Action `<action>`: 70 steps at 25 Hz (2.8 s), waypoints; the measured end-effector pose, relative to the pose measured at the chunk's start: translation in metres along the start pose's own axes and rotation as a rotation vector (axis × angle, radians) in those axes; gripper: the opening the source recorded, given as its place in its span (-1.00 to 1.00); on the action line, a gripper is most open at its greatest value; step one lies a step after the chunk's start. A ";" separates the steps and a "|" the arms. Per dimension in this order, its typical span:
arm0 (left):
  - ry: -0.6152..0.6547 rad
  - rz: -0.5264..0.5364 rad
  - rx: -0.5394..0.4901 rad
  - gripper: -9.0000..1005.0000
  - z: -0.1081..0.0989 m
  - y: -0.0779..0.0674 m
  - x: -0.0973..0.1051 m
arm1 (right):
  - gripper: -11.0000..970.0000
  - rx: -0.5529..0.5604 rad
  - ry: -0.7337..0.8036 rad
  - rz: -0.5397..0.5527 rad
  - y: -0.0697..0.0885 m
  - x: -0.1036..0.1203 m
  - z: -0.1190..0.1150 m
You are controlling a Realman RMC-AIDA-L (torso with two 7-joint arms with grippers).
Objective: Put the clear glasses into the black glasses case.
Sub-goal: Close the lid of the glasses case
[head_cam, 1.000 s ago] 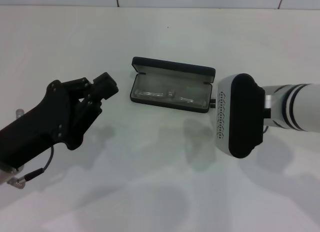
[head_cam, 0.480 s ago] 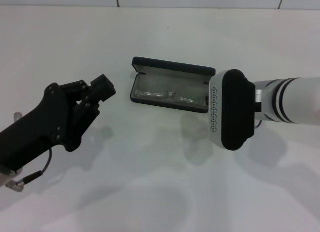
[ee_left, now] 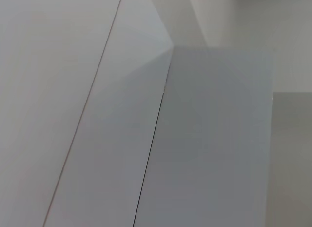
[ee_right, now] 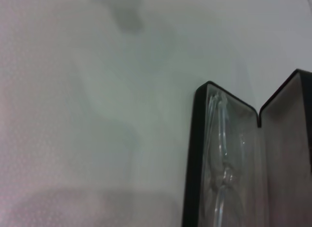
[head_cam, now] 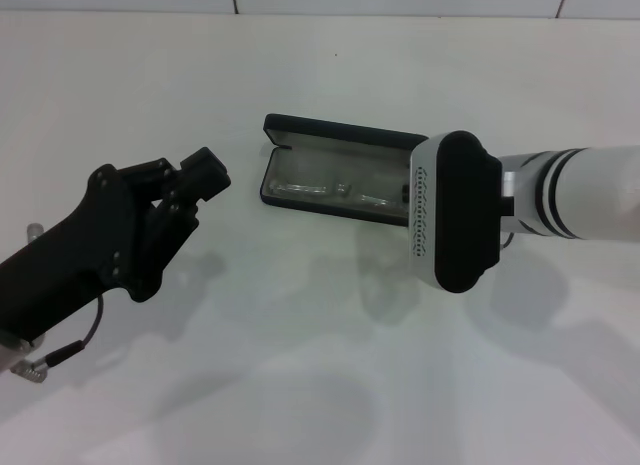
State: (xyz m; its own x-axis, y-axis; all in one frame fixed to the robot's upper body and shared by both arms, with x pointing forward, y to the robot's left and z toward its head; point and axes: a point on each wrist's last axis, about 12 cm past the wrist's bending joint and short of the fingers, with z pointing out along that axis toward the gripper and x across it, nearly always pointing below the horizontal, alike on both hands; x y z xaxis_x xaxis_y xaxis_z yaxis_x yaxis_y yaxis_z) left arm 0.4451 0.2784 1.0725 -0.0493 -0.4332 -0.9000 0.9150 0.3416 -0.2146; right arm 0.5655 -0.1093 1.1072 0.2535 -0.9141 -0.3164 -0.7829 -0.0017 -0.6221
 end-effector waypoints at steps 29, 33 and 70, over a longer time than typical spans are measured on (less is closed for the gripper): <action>0.002 -0.003 -0.003 -0.84 -0.002 -0.001 0.001 | -0.90 0.024 0.002 -0.010 -0.012 0.003 0.010; 0.001 -0.003 -0.003 -0.84 -0.002 -0.001 0.001 | -0.90 0.032 0.005 -0.023 -0.011 0.003 0.009; 0.129 0.035 -0.073 -0.83 0.017 0.065 -0.040 | -0.89 -0.116 -0.109 0.452 -0.008 0.008 -0.112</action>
State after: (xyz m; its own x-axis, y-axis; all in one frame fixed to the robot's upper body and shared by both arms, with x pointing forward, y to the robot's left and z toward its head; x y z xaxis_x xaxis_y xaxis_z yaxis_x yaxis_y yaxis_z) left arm 0.5131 0.3036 1.1014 -0.0730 -0.3103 -0.9478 0.8859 0.4163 -0.2045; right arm 0.5107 -0.1621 1.1899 -0.0742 -0.7857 -0.6142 -0.8851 0.3356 -0.3224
